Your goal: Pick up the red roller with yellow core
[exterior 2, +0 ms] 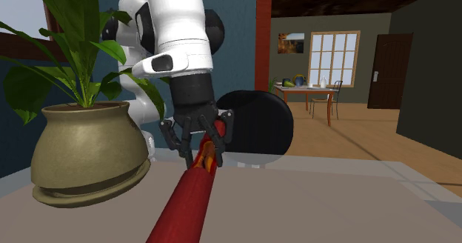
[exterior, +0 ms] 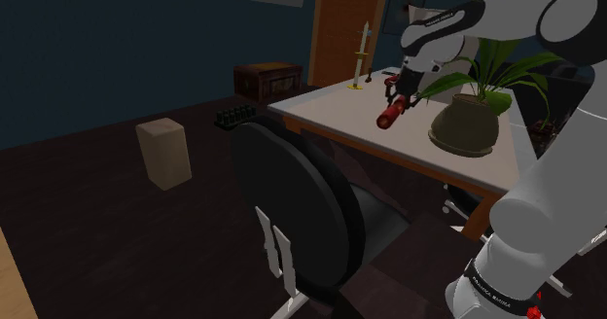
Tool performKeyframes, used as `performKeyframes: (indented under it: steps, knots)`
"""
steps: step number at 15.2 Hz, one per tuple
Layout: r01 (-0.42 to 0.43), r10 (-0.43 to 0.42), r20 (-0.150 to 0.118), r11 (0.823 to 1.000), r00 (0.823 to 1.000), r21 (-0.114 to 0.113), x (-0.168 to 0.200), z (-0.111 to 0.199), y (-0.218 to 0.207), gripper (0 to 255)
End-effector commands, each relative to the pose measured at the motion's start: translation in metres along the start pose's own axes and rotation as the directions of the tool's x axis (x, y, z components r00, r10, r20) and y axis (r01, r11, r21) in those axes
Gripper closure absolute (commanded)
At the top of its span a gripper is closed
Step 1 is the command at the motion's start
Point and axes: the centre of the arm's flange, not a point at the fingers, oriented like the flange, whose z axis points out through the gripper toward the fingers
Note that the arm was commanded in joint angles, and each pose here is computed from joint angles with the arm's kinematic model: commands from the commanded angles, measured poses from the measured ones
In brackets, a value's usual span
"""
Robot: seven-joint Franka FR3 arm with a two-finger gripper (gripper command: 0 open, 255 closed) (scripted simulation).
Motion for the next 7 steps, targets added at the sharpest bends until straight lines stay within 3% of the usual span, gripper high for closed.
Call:
performKeyframes:
  steps: [1, 7]
  knots:
    - [0.000, 0.000, -0.001, 1.000, 1.000, 0.001, 0.001, -0.011, -0.001, 255]
    - [0.000, 0.000, -0.001, 1.000, 1.000, 0.001, 0.001, -0.032, -0.004, 255]
